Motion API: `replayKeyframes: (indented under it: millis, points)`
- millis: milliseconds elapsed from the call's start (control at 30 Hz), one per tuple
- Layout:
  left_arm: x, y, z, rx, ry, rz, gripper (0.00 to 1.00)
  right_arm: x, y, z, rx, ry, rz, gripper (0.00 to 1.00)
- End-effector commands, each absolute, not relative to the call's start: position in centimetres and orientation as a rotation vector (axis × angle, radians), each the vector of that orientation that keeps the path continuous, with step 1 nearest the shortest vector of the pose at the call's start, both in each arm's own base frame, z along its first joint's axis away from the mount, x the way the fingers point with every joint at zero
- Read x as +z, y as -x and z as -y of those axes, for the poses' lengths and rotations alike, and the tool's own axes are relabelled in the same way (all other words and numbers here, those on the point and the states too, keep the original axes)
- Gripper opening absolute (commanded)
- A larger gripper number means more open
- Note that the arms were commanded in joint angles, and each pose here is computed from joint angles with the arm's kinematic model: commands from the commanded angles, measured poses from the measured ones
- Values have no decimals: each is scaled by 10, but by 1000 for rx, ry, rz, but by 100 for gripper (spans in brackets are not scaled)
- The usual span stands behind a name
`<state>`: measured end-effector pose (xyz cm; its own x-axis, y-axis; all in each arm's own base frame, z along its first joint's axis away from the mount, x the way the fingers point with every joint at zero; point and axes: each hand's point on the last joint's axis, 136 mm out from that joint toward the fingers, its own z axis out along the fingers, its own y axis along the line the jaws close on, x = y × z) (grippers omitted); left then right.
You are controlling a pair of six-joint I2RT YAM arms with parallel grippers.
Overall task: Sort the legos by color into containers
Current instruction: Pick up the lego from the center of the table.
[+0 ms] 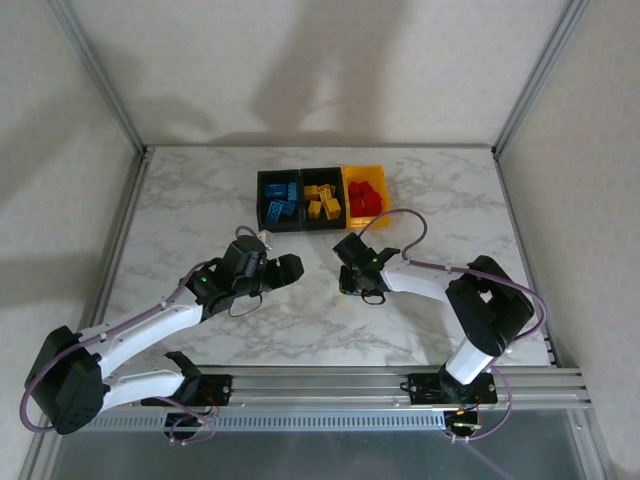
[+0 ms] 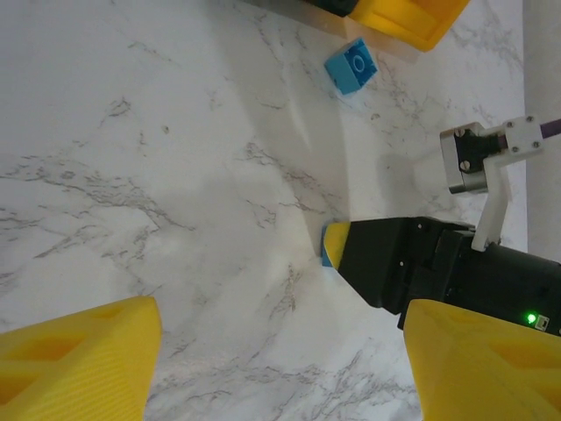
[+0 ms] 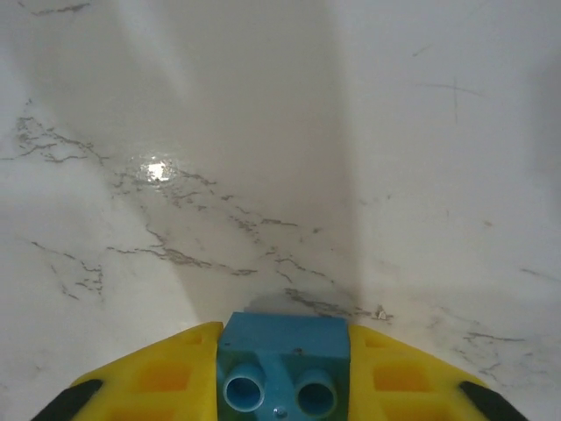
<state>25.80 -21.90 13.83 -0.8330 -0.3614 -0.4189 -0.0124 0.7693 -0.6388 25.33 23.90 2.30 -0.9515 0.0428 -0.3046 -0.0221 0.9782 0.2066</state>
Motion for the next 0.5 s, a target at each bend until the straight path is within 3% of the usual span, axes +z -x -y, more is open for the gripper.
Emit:
replayKeyframes:
  millis: [0, 467]
  points:
    - [135, -260, 201, -800, 364, -2410, 73, 39, -257, -250, 323, 27, -2787, 22]
    - [136, -260, 129, -676, 660, -2328, 73, 114, -314, -309, 420, 194, -2621, 22]
